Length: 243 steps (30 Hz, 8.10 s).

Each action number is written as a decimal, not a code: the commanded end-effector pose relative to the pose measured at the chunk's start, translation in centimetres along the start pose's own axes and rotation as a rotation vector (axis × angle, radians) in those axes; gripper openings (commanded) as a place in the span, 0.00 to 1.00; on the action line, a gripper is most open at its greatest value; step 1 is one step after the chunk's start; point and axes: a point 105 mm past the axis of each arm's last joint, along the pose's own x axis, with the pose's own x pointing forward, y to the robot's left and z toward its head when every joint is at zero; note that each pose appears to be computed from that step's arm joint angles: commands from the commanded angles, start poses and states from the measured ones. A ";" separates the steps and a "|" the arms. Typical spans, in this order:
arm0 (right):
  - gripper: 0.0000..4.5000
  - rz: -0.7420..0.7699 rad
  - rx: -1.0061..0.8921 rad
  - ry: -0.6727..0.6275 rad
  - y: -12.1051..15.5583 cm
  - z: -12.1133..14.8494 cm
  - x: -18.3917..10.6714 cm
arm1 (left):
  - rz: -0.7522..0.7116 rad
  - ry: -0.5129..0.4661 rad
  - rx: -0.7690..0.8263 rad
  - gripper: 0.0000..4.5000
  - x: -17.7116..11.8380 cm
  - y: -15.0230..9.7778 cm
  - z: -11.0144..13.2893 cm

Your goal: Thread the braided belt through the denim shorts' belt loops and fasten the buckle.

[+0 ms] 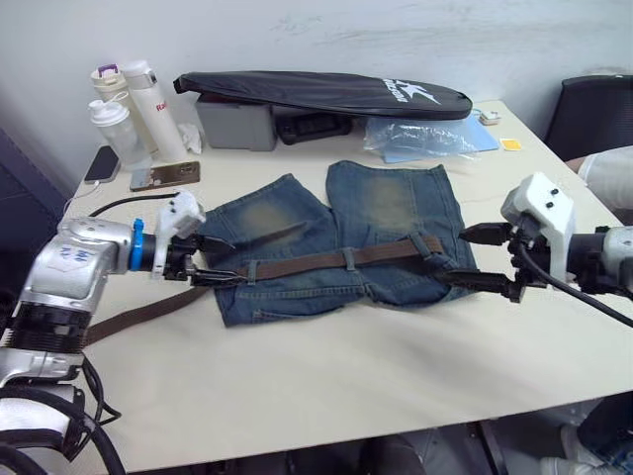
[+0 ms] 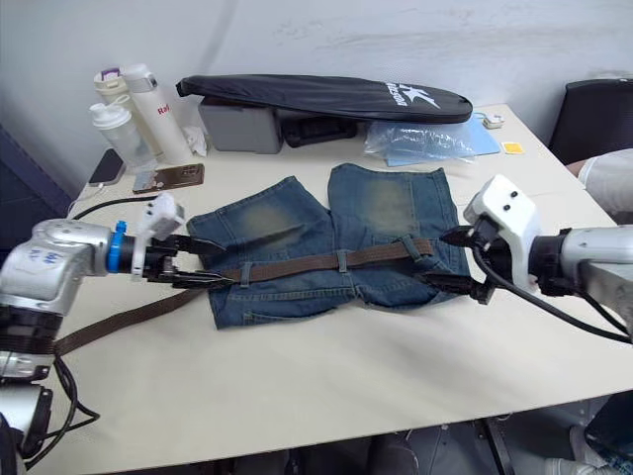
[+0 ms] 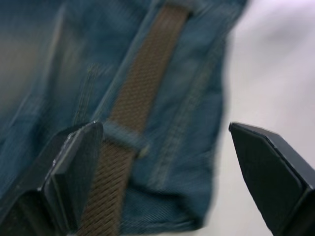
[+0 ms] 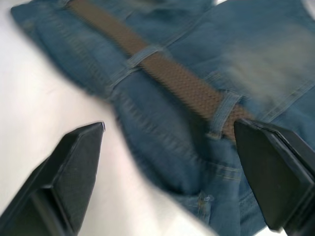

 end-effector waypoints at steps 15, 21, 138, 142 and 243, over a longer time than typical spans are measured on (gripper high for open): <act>0.99 -0.255 0.229 0.006 -6.3 -2.5 6.4 | 0.168 0.067 -0.175 1.00 2.5 1.6 0.8; 0.99 -0.368 0.202 0.084 -8.3 -5.0 6.8 | 0.132 0.101 -0.144 1.00 3.4 0.3 0.0; 0.12 0.086 0.120 -0.313 -2.2 -1.4 5.2 | -0.185 -0.052 -0.179 0.03 2.5 -3.2 2.2; 0.12 0.145 -0.179 -0.337 1.0 -0.8 4.0 | -0.314 -0.070 0.156 0.03 2.0 -5.7 1.4; 0.00 -0.006 -0.089 0.136 1.5 -5.5 8.6 | 0.259 0.046 -0.156 0.00 6.5 -0.5 -1.4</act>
